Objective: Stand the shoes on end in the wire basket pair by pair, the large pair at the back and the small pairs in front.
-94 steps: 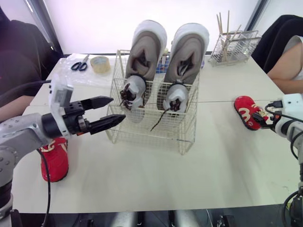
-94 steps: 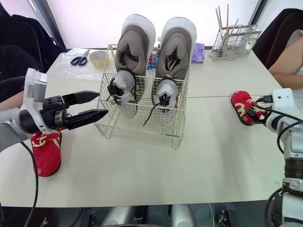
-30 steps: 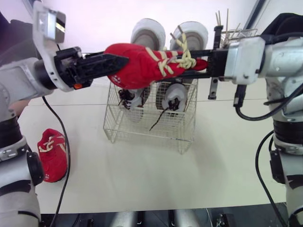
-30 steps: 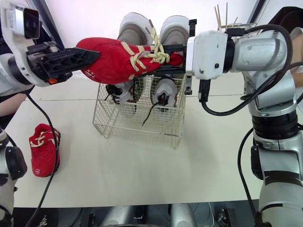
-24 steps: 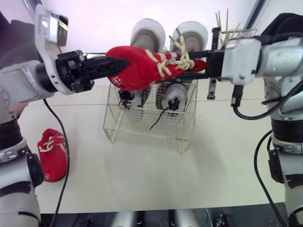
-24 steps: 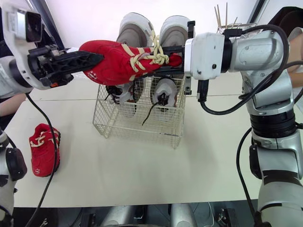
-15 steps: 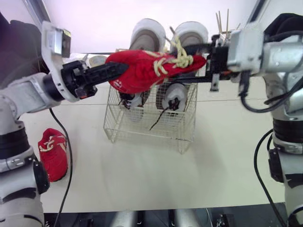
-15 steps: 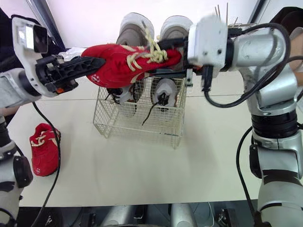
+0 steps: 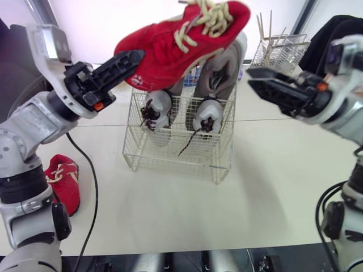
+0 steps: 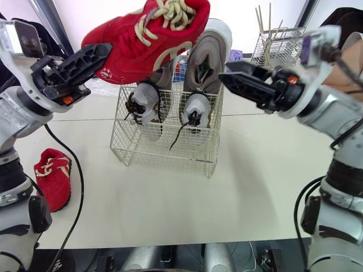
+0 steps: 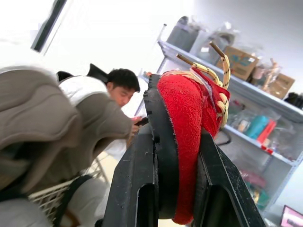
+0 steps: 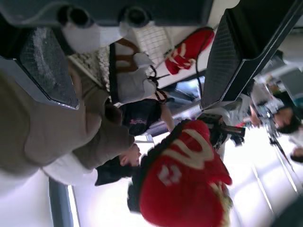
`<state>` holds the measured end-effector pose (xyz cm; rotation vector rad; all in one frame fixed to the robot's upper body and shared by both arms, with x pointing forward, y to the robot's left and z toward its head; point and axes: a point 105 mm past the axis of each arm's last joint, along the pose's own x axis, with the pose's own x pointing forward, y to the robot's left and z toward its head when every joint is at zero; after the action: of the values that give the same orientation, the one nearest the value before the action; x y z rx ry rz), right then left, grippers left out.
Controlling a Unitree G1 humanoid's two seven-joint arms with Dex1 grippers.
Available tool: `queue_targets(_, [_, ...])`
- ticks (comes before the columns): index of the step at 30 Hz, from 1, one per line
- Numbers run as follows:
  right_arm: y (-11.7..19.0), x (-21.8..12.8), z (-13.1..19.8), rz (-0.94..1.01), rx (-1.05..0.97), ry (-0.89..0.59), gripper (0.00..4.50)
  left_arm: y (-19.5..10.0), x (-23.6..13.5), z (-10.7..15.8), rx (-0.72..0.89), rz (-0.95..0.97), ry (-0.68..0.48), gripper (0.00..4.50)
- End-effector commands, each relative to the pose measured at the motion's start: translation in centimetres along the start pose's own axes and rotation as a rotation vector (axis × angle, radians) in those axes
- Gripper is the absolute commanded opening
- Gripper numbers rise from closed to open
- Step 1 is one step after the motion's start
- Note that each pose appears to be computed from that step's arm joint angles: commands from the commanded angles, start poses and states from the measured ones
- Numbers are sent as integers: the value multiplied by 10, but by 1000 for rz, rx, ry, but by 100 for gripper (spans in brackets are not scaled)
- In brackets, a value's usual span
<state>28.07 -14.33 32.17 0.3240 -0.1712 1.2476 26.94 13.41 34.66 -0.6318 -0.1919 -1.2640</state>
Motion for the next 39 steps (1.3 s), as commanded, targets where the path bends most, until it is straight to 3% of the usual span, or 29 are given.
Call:
queue_targets(1, [20, 17, 16, 63, -18, -118, 446, -16, 8, 6, 21, -72, -34, 26])
queue_targets(6, [28, 45, 23, 115, 36, -244, 446, -15, 16, -2, -6, -89, -34, 26])
queue_targets(16, [42, 72, 30, 205, 97, -336, 446, -12, 19, -14, -13, -76, -30, 26])
queue_targets(20, [45, 76, 31, 223, 105, -349, 321, -8, 16, -18, -16, -54, -34, 26])
queue_targets(21, [45, 77, 32, 225, 105, -353, 255, -7, 16, -20, -16, -51, -34, 26])
queue_targets(25, [47, 81, 36, 236, 105, -366, 66, -6, 14, -26, -9, -35, -20, 26])
queue_targets(26, [47, 81, 37, 235, 104, -367, 42, -6, 14, -28, -3, -27, -10, 26])
queue_targets(29, [45, 81, 39, 219, 99, -361, 41, -4, 11, -33, 7, -2, 22, 26])
queue_targets(34, [42, 75, 42, 197, 43, -297, 41, -2, -4, -36, 36, 49, 85, 276])
queue_targets(37, [39, 63, 41, 184, -82, -139, 41, 3, -27, -32, 133, 136, 172, 428])
queue_targets(39, [35, 53, 38, 177, -171, -12, 41, 6, -40, -28, 179, 177, 225, 444])
